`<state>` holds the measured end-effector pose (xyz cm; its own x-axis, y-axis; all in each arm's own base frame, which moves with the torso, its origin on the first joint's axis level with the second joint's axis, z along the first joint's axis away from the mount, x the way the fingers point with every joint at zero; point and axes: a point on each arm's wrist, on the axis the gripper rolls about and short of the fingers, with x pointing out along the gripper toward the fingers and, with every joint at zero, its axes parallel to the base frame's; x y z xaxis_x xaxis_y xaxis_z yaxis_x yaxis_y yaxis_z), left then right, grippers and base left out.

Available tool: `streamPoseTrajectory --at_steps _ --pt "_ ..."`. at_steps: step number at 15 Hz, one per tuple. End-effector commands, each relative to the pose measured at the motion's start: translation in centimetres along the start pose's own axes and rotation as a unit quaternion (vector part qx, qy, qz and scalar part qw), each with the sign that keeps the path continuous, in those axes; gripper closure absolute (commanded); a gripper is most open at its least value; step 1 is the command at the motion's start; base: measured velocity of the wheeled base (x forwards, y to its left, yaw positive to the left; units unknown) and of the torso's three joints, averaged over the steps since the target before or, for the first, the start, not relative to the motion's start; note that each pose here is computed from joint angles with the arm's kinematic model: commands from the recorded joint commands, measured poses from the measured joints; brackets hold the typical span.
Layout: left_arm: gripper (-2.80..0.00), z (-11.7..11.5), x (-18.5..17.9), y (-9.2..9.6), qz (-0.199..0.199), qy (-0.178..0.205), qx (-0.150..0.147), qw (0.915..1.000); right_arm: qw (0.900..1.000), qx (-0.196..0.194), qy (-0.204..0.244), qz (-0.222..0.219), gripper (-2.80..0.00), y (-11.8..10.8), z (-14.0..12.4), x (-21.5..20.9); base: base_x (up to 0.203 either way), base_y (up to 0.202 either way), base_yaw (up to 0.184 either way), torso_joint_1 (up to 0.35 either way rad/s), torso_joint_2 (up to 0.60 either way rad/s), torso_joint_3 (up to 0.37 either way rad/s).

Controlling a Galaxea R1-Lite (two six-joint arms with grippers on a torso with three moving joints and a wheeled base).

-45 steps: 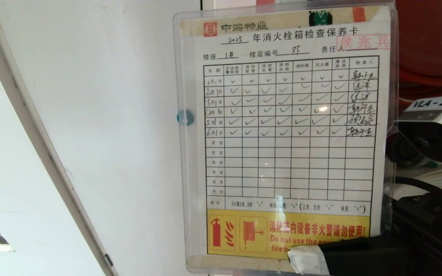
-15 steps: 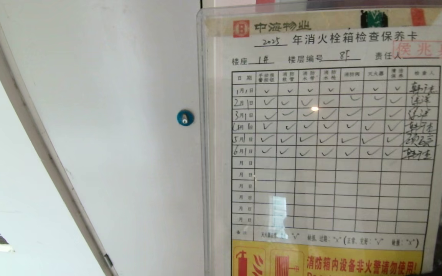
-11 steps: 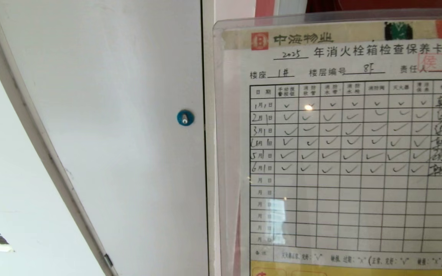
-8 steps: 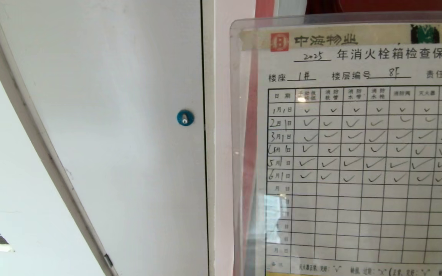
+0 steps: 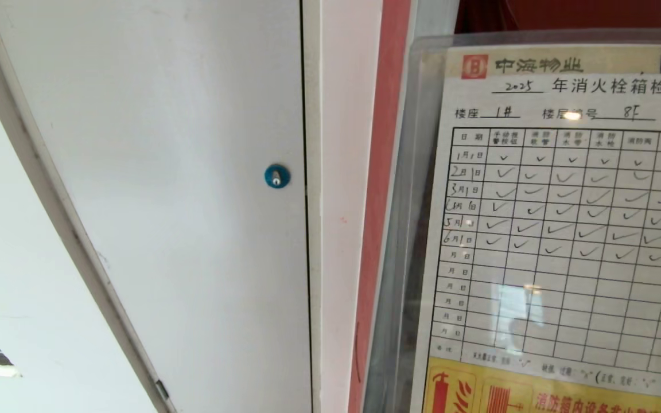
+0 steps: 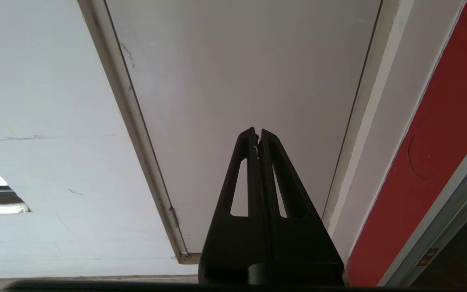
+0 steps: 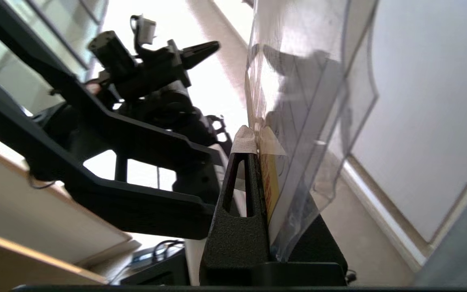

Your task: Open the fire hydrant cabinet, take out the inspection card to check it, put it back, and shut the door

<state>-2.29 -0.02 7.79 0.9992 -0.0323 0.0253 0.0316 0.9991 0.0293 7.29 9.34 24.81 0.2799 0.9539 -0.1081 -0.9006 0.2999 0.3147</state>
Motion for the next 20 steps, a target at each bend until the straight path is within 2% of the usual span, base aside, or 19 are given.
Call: streamPoseTrajectory --at_steps 1,4,6,9,11,14,16,19,20 --pt "0.0 -0.3 0.1 0.0 0.0 0.007 0.0 1.0 0.999 -0.016 -0.011 -0.036 0.0 -0.2 -0.5 -0.6 0.0 0.0 0.0 0.0 0.0 0.0" --pt "0.0 -0.4 0.1 0.0 0.0 0.007 0.0 1.0 0.994 -0.038 -0.026 -0.099 0.0 -0.4 -1.0 -1.3 0.0 0.0 0.0 0.0 0.0 0.0" --pt "0.0 -0.4 0.1 0.0 0.0 0.007 0.0 1.0 0.987 -0.074 -0.033 -0.137 0.0 -0.4 -1.5 -2.0 0.0 0.0 0.0 0.0 0.0 0.0" --pt "0.0 -0.4 0.1 0.0 0.0 0.007 0.0 1.0 0.975 -0.102 -0.057 -0.19 0.0 -0.1 -1.5 -3.1 0.0 0.0 0.0 0.0 0.0 0.0" --pt "0.0 -0.4 0.1 0.0 0.0 0.007 0.0 1.0 0.966 -0.096 -0.05 -0.236 0.0 -0.1 -1.9 -3.8 0.0 0.0 0.0 0.0 0.0 0.0" --pt "0.0 -0.3 0.1 0.0 0.0 0.007 0.0 1.0 0.957 -0.095 -0.055 -0.269 0.0 0.4 -2.5 -5.3 0.0 0.0 0.0 0.0 0.0 0.0" --pt "0.0 -0.4 0.1 0.0 0.0 0.007 0.0 1.0 0.945 -0.096 -0.056 -0.307 0.0 0.4 -2.4 -5.5 0.0 0.0 0.0 0.0 0.0 0.0" --pt "0.0 -0.4 0.1 0.0 0.0 0.007 0.0 1.0 0.921 -0.136 -0.048 -0.362 0.0 0.2 -2.3 -5.7 0.0 0.0 0.0 0.0 0.0 0.0" --pt "0.0 -0.4 0.1 0.0 0.0 0.007 0.0 1.0 0.91 -0.152 -0.043 -0.383 0.0 0.1 -2.3 -5.8 0.0 0.0 0.0 0.0 0.0 0.0"
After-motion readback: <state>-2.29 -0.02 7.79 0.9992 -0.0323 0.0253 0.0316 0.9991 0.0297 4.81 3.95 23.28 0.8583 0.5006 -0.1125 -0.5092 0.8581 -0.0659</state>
